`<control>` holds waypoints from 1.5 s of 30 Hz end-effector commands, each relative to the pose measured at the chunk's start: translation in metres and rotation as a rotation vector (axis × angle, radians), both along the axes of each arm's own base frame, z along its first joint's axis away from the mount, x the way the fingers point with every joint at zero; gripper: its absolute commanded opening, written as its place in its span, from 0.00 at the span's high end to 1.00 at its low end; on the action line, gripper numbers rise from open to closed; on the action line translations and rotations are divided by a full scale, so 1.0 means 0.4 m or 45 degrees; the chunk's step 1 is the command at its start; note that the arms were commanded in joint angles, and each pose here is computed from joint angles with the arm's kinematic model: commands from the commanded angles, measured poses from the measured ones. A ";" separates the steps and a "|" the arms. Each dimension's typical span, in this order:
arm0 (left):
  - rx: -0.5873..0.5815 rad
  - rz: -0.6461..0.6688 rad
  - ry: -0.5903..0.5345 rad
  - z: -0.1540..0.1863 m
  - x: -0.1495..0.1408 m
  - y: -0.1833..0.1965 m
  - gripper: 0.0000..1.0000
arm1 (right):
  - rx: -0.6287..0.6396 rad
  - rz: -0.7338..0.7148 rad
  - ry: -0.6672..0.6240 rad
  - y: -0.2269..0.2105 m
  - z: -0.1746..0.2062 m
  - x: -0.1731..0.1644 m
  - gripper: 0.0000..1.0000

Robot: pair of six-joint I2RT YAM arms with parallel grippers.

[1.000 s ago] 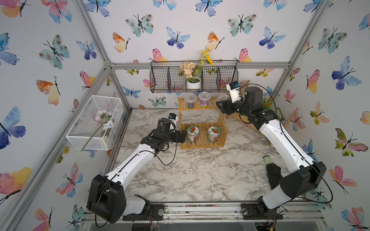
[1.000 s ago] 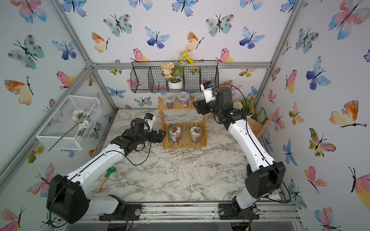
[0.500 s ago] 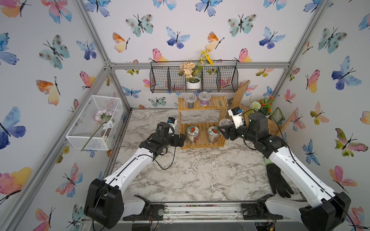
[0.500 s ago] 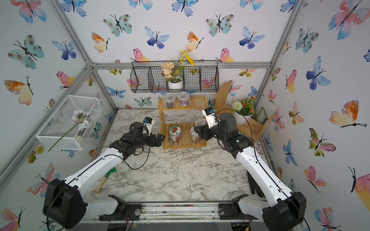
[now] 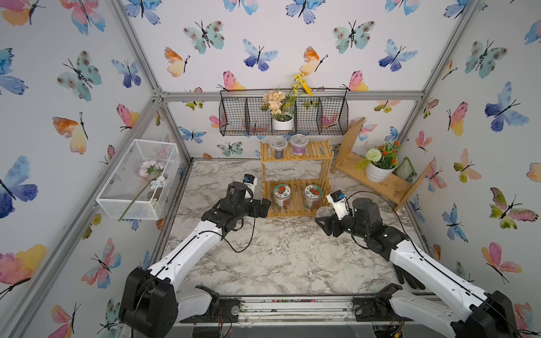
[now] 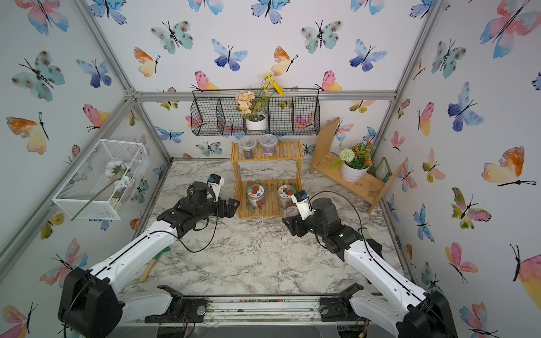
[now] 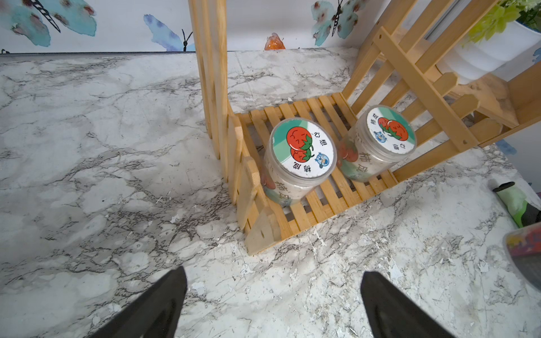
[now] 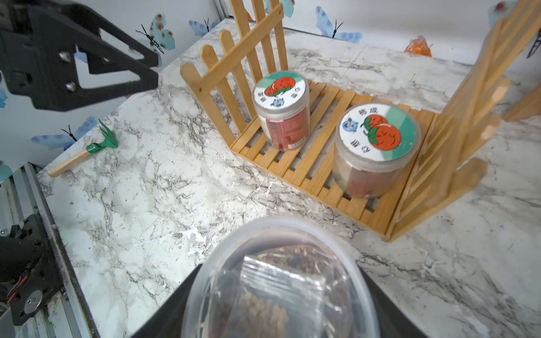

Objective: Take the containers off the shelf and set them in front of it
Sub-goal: Place the container at the center of the board.

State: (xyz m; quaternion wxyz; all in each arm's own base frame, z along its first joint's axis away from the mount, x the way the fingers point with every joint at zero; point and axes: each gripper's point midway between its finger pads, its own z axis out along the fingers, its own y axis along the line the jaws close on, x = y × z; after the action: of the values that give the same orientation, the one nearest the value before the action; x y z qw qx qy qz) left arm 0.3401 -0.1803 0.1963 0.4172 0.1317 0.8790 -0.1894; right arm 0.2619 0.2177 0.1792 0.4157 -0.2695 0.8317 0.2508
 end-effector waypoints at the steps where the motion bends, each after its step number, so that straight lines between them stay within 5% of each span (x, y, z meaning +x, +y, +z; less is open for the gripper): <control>1: -0.040 -0.014 -0.016 0.016 -0.007 -0.004 0.01 | 0.028 -0.068 -0.064 0.000 -0.002 0.016 0.45; 14: -0.025 0.000 -0.027 0.015 -0.002 0.001 0.01 | 0.022 -0.194 -0.015 -0.010 -0.145 0.041 0.45; 45: -0.017 0.021 -0.051 0.023 0.006 0.010 0.01 | -0.091 -0.376 -0.020 -0.035 -0.291 0.122 0.42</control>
State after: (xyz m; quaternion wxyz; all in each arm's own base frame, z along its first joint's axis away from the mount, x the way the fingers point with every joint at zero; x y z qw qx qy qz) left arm 0.3402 -0.1800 0.1938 0.4183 0.1294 0.8787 -0.1901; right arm 0.3073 0.2064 0.0621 0.4313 -0.1738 0.8700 0.1640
